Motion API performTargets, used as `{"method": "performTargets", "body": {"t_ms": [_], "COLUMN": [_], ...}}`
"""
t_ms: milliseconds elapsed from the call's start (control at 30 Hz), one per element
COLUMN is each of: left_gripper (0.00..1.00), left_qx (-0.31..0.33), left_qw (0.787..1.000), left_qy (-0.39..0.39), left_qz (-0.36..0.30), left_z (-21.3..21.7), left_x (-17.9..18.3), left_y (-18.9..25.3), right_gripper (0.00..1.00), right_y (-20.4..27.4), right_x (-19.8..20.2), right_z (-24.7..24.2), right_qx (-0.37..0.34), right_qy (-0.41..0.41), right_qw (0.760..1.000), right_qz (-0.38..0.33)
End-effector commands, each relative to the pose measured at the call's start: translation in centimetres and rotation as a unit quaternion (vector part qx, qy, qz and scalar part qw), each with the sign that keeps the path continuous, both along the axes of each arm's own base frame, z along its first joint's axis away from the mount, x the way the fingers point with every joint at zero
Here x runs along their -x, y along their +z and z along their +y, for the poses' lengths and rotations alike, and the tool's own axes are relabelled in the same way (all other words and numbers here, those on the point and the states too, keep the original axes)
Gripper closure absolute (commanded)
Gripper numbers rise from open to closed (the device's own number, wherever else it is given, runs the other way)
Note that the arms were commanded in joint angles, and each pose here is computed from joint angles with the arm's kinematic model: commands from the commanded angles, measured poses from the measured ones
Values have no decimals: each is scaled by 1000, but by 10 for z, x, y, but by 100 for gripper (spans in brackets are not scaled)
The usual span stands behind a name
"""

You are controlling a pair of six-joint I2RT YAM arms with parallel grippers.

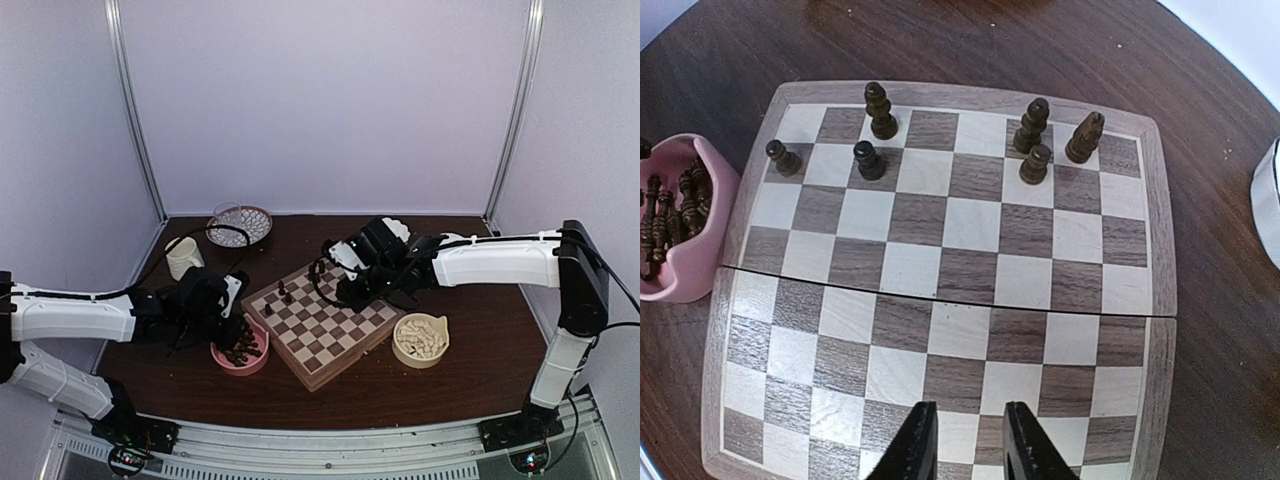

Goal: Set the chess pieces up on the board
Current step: Pick up the chess pile from the storage box.

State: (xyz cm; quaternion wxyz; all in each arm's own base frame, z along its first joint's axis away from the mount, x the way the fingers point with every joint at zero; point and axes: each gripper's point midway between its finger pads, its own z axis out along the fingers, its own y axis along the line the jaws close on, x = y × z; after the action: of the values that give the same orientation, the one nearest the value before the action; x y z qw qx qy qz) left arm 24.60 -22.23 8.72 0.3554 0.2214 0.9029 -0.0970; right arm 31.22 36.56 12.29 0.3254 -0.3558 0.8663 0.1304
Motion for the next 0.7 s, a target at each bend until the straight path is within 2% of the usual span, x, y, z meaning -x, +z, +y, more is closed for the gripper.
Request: {"method": "performTargets", "body": {"t_ms": [0, 267, 667], "left_gripper": [66, 65, 62], "left_qx": [14, -4, -44], "left_qw": [999, 998, 994], "left_qy": [-27, -37, -39], "left_qz": [17, 41, 87], "left_z": [-4, 4, 3], "left_x": [11, 22, 25], "left_y": [10, -18, -42], "right_gripper": [75, 74, 75], "right_y": [11, 22, 18], "right_x": [-9, -8, -4], "right_z": [-3, -6, -2], "right_qx": [-17, -38, -46], "right_qy": [-26, -31, -22], "right_qw": [999, 997, 998], "right_qz": [-39, -55, -43]}}
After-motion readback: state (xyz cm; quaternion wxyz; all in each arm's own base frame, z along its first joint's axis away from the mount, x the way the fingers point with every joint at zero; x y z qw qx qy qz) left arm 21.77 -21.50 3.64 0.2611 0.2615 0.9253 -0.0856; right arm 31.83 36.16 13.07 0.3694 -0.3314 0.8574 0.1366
